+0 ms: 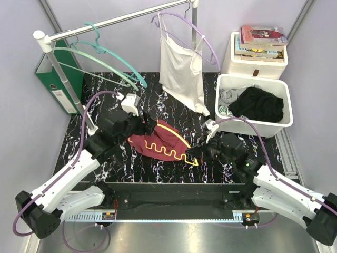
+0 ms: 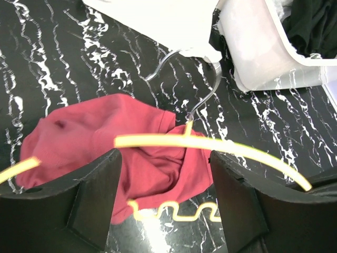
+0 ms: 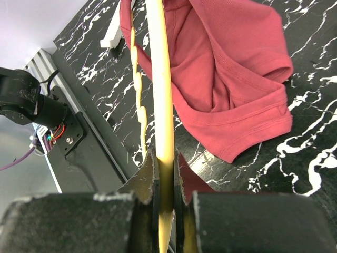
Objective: Place the tank top on the hanger
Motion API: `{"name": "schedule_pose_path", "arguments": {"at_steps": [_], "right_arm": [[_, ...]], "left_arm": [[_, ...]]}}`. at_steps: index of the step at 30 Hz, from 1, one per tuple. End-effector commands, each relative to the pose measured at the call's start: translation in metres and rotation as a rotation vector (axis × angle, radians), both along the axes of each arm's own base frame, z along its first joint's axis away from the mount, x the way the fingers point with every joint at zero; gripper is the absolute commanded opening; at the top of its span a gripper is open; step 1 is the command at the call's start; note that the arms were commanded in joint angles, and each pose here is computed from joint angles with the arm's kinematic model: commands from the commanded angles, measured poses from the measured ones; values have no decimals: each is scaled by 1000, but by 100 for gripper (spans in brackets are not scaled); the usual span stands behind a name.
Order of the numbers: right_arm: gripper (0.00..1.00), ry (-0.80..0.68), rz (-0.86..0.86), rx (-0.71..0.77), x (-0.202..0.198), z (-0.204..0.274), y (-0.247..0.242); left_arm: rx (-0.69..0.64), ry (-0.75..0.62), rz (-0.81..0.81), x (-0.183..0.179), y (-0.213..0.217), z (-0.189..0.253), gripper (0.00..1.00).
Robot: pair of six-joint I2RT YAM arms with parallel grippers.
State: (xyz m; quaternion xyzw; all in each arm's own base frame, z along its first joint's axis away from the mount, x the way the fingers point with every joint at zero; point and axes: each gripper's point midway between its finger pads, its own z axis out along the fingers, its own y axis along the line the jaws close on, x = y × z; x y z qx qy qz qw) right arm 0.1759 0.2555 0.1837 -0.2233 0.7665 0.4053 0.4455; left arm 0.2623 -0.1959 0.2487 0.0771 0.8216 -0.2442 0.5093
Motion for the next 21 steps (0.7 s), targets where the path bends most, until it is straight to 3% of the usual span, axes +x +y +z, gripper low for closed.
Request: {"name": "schedule_pose_path", "arguments": {"at_steps": [1,14,21], "right_arm": [[0,-90,1,103,7,35,15],[0,-105,35,130,0,43,28],[0,-99,47,128,-2,40,34]], "left_arm": [[-85,-76,-18,12,-20,23,71],[-16,-37,17,28,-27,-8,65],[37,-25,22,29,-29,-19,32]]}}
